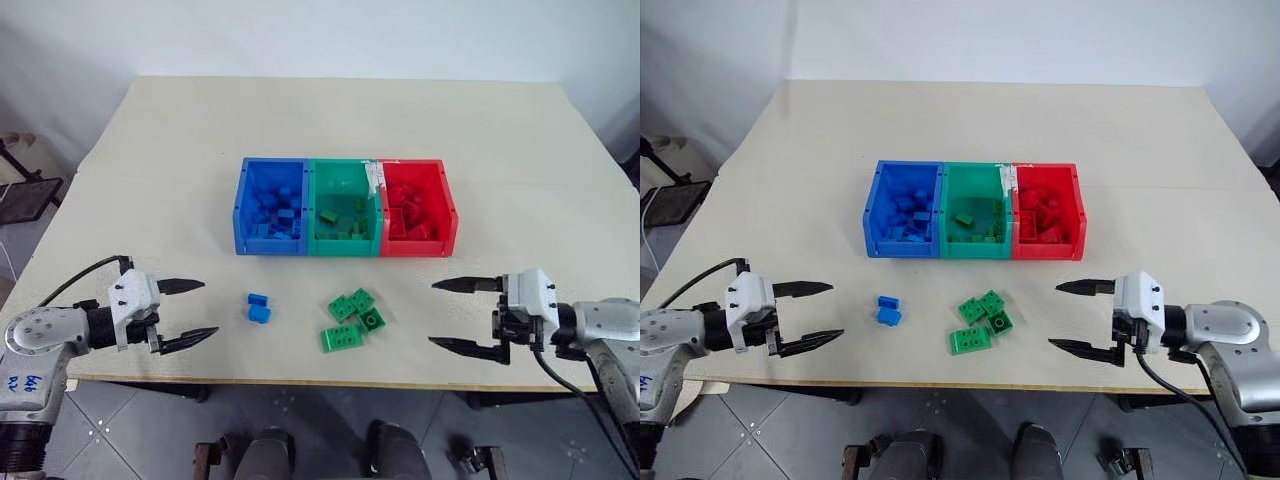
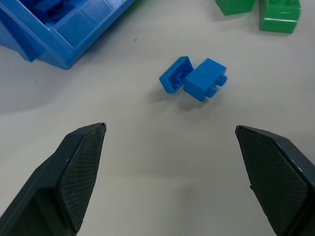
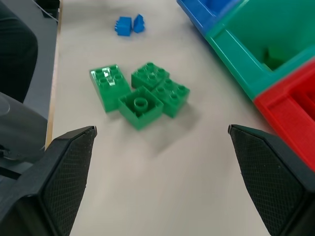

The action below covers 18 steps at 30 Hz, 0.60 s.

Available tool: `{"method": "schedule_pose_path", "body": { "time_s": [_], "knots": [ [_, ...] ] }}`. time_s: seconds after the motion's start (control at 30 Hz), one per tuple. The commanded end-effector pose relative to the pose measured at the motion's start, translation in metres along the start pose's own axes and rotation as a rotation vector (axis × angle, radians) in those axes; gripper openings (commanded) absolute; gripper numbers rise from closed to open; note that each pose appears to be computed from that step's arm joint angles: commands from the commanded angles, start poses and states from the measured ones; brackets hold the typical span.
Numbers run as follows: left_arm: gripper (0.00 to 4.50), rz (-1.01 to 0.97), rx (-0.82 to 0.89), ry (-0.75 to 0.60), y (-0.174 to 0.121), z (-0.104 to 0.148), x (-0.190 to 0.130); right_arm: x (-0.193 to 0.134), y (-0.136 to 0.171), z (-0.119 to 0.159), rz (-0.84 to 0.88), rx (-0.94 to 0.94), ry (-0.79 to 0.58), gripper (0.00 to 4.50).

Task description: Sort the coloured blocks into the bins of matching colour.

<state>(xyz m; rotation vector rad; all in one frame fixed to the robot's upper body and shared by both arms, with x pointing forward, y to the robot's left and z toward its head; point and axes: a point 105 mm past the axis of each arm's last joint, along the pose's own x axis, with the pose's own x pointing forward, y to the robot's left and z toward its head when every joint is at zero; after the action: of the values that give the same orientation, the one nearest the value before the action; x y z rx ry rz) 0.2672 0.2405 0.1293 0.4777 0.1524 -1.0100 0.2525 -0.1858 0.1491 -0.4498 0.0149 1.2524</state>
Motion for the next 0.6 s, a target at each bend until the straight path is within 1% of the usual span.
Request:
{"method": "schedule_pose_path", "body": {
  "time_s": [0.03,0.07,0.17,0.27,0.37,0.47,0.6],
  "knots": [
    [4.48,0.030,0.046,-0.021,0.005,0.010,-0.001,0.003,-0.002,0.008,-0.012,-0.049,-0.019,4.50],
    [4.48,0.034,0.049,-0.030,0.004,0.012,0.001,0.002,-0.003,0.006,-0.026,-0.052,-0.018,4.50],
    [4.48,0.001,0.028,-0.087,-0.005,0.025,0.009,-0.017,-0.009,-0.005,-0.086,-0.045,0.036,4.50],
    [4.48,-0.100,0.062,-0.148,-0.026,0.045,0.028,-0.045,-0.012,-0.023,-0.118,-0.046,0.148,4.50],
    [4.48,-0.177,0.090,-0.186,-0.045,0.058,0.042,-0.055,-0.011,-0.031,-0.096,-0.061,0.222,4.50],
    [4.48,-0.229,0.110,-0.177,-0.056,0.057,0.048,-0.043,-0.013,-0.028,-0.059,-0.063,0.227,4.50],
    [4.48,-0.203,0.081,-0.153,-0.048,0.048,0.043,-0.004,-0.009,-0.023,0.020,-0.039,0.229,4.50]
  ]
}}
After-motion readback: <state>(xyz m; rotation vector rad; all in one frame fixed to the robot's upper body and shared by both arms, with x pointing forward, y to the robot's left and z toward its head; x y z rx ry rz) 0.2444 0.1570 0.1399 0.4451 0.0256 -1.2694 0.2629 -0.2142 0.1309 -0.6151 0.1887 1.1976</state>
